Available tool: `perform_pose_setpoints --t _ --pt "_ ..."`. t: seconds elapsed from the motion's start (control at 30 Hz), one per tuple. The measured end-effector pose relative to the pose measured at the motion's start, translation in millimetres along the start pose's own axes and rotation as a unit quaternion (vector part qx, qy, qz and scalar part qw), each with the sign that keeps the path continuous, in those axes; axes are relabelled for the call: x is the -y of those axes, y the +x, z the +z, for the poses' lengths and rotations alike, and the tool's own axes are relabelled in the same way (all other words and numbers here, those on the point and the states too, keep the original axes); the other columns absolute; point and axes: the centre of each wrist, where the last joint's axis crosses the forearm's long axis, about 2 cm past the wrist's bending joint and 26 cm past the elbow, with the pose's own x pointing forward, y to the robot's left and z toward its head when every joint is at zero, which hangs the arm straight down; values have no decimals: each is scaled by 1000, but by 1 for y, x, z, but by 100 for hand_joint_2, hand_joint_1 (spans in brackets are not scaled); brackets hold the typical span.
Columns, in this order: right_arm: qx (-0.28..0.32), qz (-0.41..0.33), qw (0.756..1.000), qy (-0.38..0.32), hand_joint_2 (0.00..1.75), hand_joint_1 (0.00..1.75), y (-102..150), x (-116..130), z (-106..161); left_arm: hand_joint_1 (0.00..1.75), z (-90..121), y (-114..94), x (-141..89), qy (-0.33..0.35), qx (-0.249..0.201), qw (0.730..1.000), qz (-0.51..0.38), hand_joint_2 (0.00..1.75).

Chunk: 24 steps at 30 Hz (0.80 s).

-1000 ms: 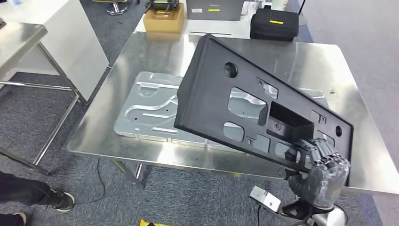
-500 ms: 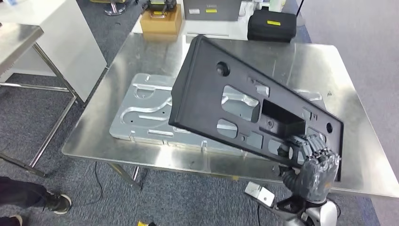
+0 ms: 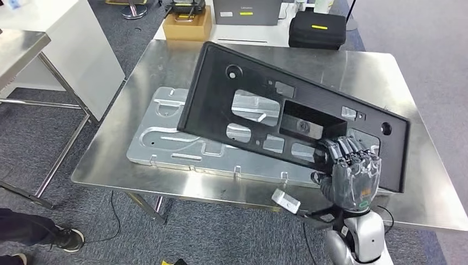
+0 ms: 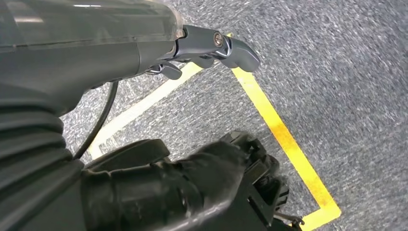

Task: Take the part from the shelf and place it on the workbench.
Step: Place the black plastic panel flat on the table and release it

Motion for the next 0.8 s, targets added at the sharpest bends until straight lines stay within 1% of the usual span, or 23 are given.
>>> perform_pose_setpoints --t 0.2,0.33,0.43,0.67,0.8 --pt "11 51 998 21 175 162 -9 -20 -24 0 -2 5 0 -7 1 1000 -15 0" --pt "19 73 996 53 175 162 -13 -34 -29 0 -3 7 0 -13 0 1000 -22 0" --pt "29 87 993 72 175 161 -12 -46 -32 0 -4 10 -1 -15 1 1000 -27 0" --pt "33 98 984 142 175 160 -6 -72 -17 0 -6 16 1 -22 7 999 -34 0" --pt "29 100 975 197 175 162 -3 -87 1 0 -6 17 2 -25 6 999 -38 0"
